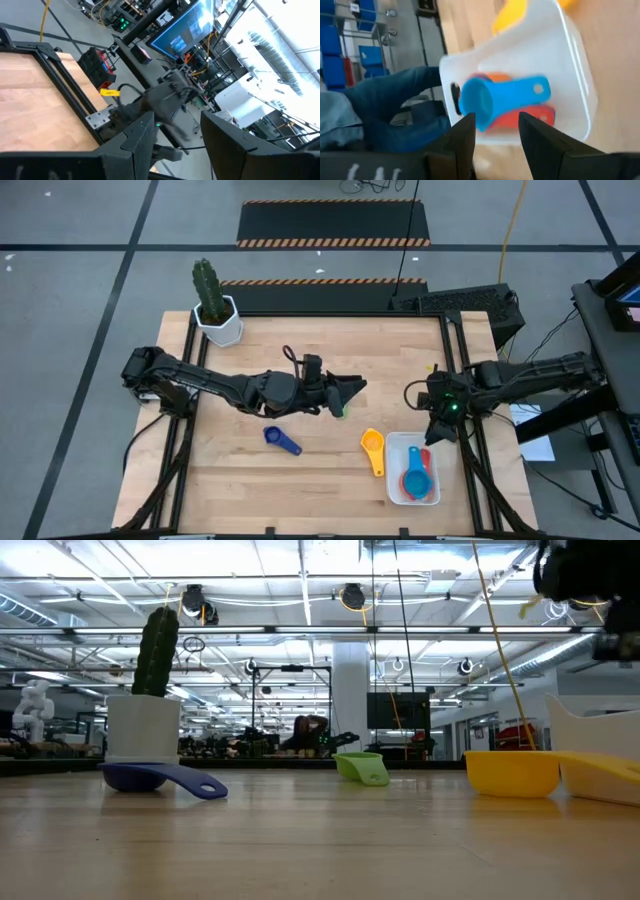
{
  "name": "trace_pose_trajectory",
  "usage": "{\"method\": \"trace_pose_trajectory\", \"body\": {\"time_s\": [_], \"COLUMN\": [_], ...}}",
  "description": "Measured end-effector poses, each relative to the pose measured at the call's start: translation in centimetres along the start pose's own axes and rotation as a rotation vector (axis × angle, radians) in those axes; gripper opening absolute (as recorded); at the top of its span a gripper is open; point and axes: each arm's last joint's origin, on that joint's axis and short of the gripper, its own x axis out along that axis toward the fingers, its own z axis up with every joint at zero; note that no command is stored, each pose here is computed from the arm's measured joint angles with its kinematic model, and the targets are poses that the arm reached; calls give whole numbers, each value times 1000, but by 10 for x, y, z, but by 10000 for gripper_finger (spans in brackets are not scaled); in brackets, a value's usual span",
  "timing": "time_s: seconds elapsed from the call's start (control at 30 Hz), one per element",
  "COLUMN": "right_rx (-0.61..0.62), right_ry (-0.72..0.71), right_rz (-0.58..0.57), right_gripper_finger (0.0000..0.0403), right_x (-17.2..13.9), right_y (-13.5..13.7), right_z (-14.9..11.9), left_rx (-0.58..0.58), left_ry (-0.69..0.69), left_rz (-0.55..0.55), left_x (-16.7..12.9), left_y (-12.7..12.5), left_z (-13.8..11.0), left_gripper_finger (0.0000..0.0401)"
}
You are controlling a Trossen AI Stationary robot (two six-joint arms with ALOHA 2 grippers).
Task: Nest measuring cups in basket
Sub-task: Stack the light blue measuring cup on top of the red measuring cup into the white bin
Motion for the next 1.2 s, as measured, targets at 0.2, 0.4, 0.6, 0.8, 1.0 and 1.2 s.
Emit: {"method": "trace_pose_trajectory", "body": {"time_s": [0.2,0.4,0.6,0.8,1.0,1.2], "right_rx": [-180,-212,-225,-126,-65,-32], "right_ry": [-62,20,31,30,44,55], "right_rz": [-83,-189,-252,-323,-396,-442], "right_gripper_finger": [143,113,36,9,1,1], "right_x": [-5,23,47,68,80,91], "right_y": [31,24,24,24,23,23], "right_z": [23,41,49,51,46,41], "left_rx": [60,162,199,212,229,246], "left_ry": [54,140,174,342,494,598], "left_rz": [70,209,304,366,410,390], "left_x": [1,-6,-22,-27,-29,-32], "left_y": [-8,-17,-19,-4,9,12], "left_z": [10,20,28,25,22,21], "left_gripper_finger": [163,163,163,163,163,163]}}
